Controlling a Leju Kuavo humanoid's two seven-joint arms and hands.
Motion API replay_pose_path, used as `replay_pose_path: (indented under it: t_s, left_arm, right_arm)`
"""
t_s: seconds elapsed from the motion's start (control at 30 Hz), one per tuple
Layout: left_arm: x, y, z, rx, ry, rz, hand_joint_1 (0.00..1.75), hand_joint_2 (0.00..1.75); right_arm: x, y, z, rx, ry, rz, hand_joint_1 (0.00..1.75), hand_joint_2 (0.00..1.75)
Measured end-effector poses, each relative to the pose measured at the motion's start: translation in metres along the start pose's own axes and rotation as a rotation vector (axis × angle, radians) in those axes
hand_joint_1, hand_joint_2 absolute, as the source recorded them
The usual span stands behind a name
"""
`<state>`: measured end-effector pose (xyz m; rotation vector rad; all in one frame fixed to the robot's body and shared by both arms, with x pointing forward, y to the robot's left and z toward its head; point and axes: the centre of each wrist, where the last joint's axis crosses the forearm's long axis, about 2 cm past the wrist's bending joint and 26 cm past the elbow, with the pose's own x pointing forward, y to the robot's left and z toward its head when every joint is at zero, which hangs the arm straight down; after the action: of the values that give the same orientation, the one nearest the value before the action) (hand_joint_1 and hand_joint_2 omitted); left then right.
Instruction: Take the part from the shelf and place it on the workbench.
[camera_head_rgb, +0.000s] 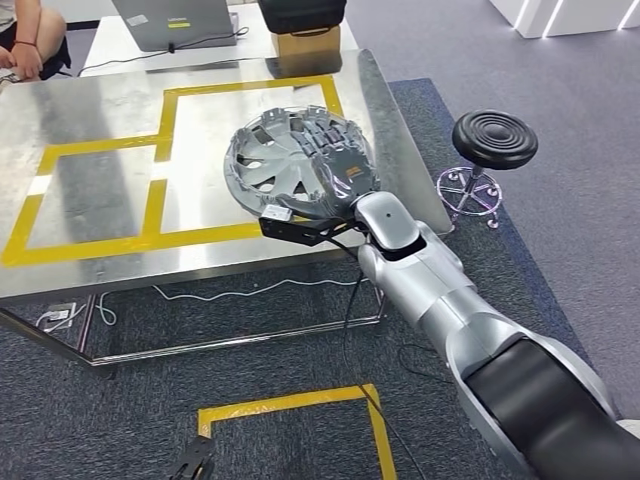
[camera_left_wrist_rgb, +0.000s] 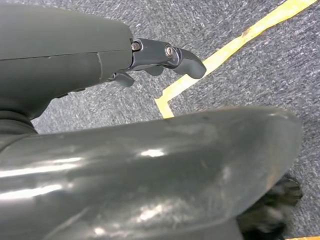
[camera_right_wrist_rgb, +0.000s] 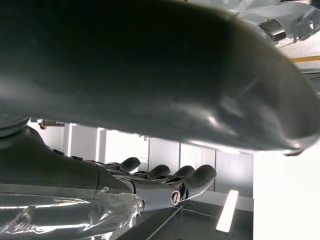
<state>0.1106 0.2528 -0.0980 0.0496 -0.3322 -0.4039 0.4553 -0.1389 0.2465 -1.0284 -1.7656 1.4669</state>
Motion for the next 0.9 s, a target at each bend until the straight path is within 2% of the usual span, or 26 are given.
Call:
replay_pose_path:
  t_s: [0.9]
  left_arm:
    - [0.0054, 0.0005, -0.0004, -0.008, -0.010, -0.006, 0.00, 0.00]
  right_arm:
    - [-0.0081, -0.0006, 0.0012, 0.001, 0.012, 0.012, 0.00, 0.00]
